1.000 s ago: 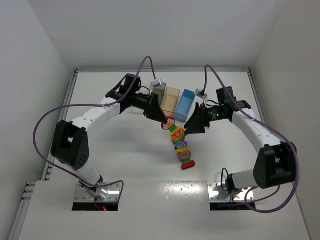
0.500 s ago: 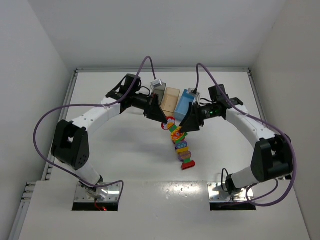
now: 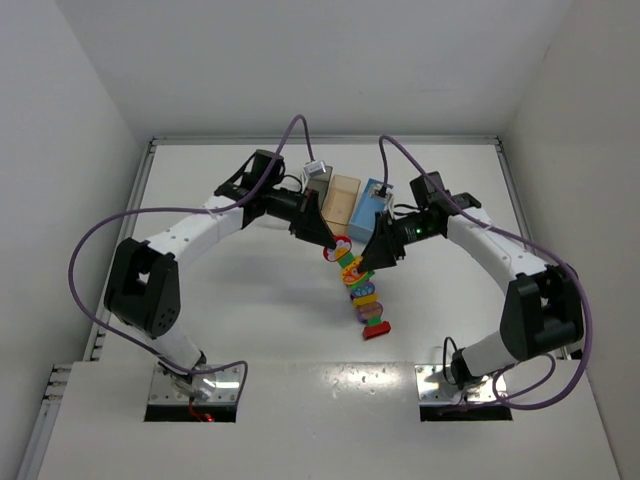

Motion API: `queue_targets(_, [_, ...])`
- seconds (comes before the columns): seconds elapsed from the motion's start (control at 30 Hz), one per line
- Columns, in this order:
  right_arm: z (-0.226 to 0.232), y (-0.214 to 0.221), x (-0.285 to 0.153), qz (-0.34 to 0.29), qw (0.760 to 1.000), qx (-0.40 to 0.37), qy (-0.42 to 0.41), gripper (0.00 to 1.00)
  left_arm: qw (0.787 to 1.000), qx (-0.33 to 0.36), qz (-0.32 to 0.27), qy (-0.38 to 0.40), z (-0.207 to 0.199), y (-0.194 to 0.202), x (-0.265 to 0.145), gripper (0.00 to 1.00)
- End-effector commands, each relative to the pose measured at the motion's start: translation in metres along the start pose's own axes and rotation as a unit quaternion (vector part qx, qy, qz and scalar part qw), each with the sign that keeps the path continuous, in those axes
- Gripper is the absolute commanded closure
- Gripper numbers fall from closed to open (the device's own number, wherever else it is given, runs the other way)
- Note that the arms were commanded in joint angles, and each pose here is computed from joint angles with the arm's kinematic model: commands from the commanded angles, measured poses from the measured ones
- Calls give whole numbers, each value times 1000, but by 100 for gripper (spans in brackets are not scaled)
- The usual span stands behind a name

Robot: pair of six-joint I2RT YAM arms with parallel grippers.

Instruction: Sort the legos into containers by color

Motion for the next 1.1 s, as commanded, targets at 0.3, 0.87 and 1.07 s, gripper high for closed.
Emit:
queue_targets(0.3, [7,20,-7,45,995,-83,27,100,994,59,-39,-83,32,-39,-20,100])
queue_targets(0.87, [-55,-5,-19,9,989,-64,133,100,981,53,-61,-174,39,-22,-57,100])
queue_targets(1.07, [-96,-38,-36,-87,949,-103,286,100,968,65,-59,-234,32,-4,-78,100])
Point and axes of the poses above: each gripper's point midway between its finger pads, its own x axis out along the fingers, its own z axis along the line the jaws close on, y = z × x, the point moved 3 cm from there along -x, back along the fingers, and after that the axes turned 8 degrees about x, right-handed, at the moved point
